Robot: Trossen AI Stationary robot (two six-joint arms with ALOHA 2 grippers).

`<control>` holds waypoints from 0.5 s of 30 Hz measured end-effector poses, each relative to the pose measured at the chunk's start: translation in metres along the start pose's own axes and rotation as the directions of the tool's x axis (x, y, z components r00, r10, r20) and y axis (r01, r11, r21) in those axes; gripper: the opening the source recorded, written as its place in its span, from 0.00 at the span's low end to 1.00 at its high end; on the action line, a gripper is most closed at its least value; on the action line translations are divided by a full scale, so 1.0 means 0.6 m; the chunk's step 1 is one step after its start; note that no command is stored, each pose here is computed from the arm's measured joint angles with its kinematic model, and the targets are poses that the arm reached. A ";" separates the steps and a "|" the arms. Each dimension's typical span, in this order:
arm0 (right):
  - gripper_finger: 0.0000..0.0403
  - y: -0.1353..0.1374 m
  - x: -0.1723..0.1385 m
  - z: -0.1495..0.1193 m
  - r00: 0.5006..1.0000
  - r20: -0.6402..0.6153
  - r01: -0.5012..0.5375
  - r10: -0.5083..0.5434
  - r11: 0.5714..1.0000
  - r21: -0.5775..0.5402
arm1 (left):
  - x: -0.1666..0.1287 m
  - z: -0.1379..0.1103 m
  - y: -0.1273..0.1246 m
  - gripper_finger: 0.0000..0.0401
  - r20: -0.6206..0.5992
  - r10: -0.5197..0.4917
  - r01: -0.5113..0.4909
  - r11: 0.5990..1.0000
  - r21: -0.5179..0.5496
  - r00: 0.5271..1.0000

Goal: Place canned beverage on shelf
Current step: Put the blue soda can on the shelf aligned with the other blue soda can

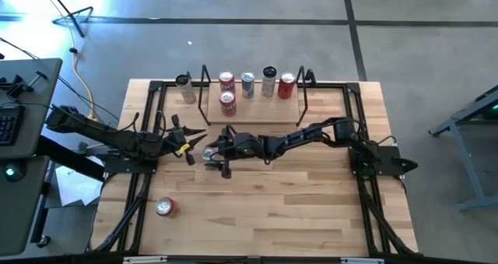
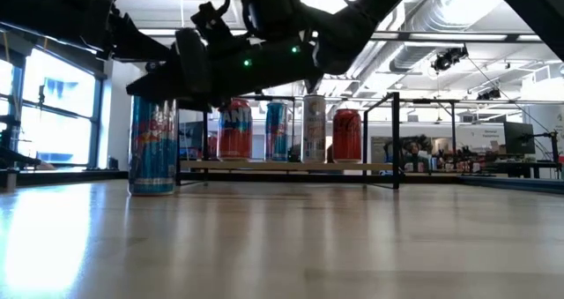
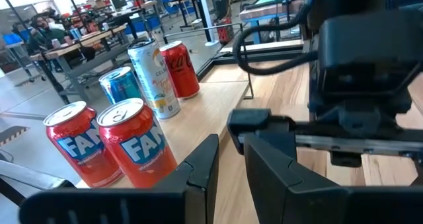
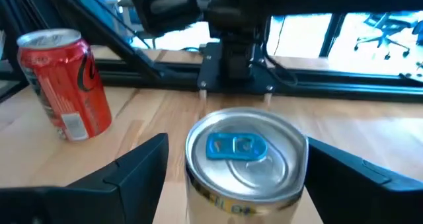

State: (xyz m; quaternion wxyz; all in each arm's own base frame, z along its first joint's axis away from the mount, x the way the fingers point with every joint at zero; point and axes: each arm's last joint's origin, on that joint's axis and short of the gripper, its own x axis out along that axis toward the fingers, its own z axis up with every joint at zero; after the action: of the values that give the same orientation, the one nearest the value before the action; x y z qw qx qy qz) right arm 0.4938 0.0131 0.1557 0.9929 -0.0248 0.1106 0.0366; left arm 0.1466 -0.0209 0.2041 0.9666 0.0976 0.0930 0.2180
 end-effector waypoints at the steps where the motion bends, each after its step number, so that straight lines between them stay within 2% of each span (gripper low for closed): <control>1: 0.75 0.000 0.000 -0.002 1.000 -0.012 0.001 -0.001 1.000 0.000 | 0.000 0.000 0.000 0.16 -0.001 0.000 0.000 1.000 -0.001 1.000; 4: 0.69 0.000 0.000 -0.005 1.000 -0.019 0.009 -0.009 1.000 0.000 | 0.000 0.000 0.000 0.16 0.000 0.000 0.000 1.000 -0.002 1.000; 8: 0.51 0.000 -0.001 0.000 1.000 -0.016 0.005 -0.005 1.000 -0.006 | 0.000 0.000 0.000 0.16 0.000 0.001 -0.001 1.000 -0.005 1.000; 12: 0.51 -0.008 -0.025 0.024 0.999 -0.024 -0.028 0.027 0.999 -0.019 | 0.000 -0.002 0.000 0.16 -0.008 -0.007 0.007 1.000 -0.012 1.000; 15: 0.51 -0.015 -0.069 0.063 1.000 -0.006 -0.014 0.014 0.997 -0.074 | 0.000 -0.004 -0.001 0.16 -0.022 -0.008 0.008 1.000 -0.010 1.000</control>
State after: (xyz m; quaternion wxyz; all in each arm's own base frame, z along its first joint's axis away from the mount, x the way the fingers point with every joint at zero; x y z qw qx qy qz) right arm 0.4627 0.0033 0.2023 0.9907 -0.0609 0.1121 0.0477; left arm 0.1462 -0.0210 0.2014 0.9669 0.0900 0.1030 0.2154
